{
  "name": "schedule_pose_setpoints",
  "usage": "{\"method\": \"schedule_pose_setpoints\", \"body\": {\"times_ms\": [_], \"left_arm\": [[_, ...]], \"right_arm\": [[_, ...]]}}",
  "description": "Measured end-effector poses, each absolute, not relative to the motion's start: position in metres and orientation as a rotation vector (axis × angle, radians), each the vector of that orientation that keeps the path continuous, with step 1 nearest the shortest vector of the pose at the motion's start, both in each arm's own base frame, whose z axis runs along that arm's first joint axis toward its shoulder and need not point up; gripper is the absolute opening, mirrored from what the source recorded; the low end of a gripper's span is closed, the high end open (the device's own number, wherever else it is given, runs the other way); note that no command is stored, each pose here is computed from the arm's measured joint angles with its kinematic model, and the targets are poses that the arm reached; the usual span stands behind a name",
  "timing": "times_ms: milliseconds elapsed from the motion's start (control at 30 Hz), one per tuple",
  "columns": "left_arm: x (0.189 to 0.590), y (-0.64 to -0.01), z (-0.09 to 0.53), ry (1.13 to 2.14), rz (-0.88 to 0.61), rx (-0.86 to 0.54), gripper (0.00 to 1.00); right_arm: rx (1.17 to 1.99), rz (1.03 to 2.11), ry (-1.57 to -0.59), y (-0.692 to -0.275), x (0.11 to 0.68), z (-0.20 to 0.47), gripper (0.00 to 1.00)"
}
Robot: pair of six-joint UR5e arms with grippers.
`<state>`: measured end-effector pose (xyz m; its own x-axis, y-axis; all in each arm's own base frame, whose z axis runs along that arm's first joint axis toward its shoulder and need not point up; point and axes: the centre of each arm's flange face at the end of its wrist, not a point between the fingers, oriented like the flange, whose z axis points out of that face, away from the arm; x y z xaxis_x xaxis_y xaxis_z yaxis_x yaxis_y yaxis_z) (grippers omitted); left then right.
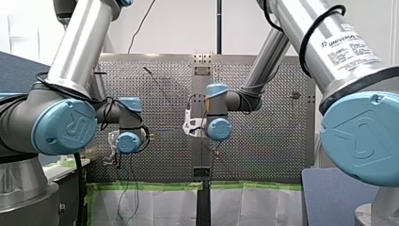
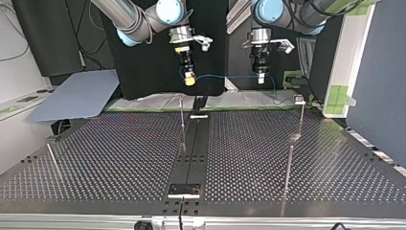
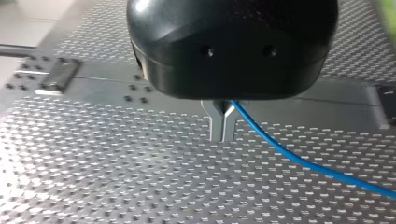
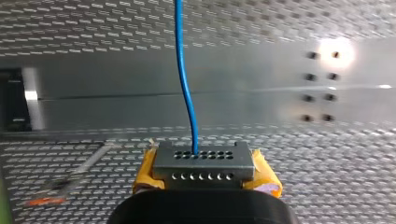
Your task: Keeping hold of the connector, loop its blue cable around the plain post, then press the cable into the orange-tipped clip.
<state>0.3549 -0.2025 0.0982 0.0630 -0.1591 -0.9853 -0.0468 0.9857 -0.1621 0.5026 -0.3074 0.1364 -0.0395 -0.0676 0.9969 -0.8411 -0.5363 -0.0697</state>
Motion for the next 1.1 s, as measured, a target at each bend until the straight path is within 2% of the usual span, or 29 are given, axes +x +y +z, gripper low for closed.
{"method": "schedule_pose_setpoints", "body": {"times_ms": [200, 567, 900, 1100], "left_arm": [[0.379, -0.206, 0.134, 1.443, -0.095, -0.209, 0.00], [0.412, -0.206, 0.205, 1.330, -0.069, -0.302, 0.00], [0.428, -0.206, 0.270, 1.238, -0.081, -0.368, 0.00], [0.433, -0.204, 0.315, 1.178, -0.083, -0.413, 0.00]], "right_arm": [[1.568, 1.687, -0.956, -0.331, 0.508, 0.191, 0.00], [1.520, 1.771, -0.906, -0.349, 0.507, 0.276, 0.00], [1.500, 1.810, -0.869, -0.350, 0.494, 0.340, 0.00], [1.499, 1.858, -0.793, -0.342, 0.491, 0.389, 0.00]]}}
